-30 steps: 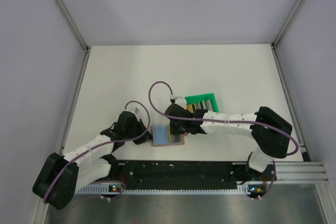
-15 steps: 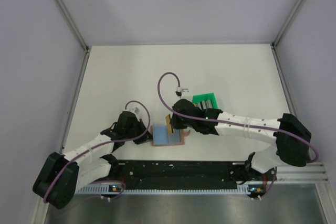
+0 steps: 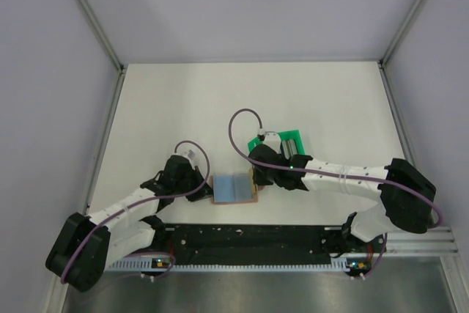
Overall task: Put the credit cards into the card holder
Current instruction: Turn over the card slot in the card holder, then insert the credit card into the card slot.
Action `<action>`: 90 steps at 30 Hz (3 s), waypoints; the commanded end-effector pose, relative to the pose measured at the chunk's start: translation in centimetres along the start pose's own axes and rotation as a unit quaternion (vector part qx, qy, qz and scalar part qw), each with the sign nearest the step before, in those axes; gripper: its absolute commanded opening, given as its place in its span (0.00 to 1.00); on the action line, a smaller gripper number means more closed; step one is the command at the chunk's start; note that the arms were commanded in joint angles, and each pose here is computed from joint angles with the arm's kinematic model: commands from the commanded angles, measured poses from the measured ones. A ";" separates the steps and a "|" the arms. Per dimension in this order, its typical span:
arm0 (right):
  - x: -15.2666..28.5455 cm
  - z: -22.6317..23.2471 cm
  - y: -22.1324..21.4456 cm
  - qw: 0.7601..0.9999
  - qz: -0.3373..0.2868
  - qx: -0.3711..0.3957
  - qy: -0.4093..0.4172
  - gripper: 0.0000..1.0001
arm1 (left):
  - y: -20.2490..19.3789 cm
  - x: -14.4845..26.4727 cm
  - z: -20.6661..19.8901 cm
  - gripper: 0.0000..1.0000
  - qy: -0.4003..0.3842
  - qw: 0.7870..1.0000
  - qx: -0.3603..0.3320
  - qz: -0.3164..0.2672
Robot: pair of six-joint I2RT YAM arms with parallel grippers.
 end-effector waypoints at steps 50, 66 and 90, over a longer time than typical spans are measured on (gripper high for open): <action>-0.5 1.3 0.7 0.996 0.027 -0.059 0.064 0.00 | 0.1 -0.3 0.1 0.00 -0.001 1.000 -0.011 -0.003; -0.5 6.8 1.4 0.971 0.060 -0.054 0.227 0.00 | -0.1 -0.5 0.4 0.00 0.001 1.000 -0.007 -0.002; -1.2 2.0 -0.1 0.968 0.029 -0.112 0.225 0.00 | 0.0 -0.5 0.6 0.00 0.009 1.000 -0.007 -0.002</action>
Point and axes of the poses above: each gripper's point midway between its finger pads, its own x axis back along the fingers, its own z axis along the line the jaws close on, y = z × x, the point moved 7 cm from there along x, back along the fingers, and after that the axes turned 3 degrees about -x, right-handed, at the moved point
